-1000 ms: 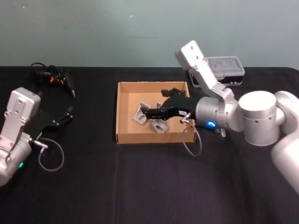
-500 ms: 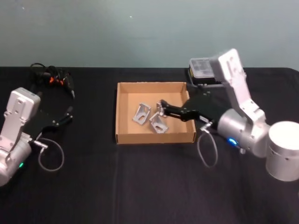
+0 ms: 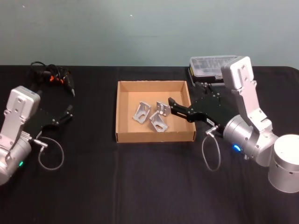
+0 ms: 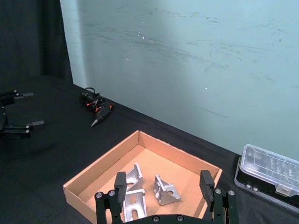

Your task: Use one hand to pick up the angle iron from the table and place it into the box.

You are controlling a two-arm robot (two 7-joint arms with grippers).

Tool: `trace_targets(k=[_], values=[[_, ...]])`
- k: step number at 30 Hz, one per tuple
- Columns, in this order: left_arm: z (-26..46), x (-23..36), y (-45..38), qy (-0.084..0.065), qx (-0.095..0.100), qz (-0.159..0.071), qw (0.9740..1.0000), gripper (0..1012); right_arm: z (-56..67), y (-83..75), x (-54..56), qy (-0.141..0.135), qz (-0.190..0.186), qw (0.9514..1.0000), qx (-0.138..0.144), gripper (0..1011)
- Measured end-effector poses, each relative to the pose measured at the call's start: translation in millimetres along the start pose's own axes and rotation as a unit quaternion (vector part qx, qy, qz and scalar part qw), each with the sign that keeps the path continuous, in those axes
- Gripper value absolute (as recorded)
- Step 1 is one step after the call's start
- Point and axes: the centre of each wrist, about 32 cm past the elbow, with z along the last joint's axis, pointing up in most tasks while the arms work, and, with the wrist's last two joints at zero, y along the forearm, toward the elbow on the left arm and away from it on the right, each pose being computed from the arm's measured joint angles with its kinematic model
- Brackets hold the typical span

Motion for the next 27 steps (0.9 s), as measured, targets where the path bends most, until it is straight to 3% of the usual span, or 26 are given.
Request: trace_targets(k=[27], values=[[0.0, 0.0, 0.0, 0.0, 0.0, 0.0, 1.0, 1011, 0.4, 2.0, 0.6, 0.001, 0.003, 1.0, -0.004, 1000]])
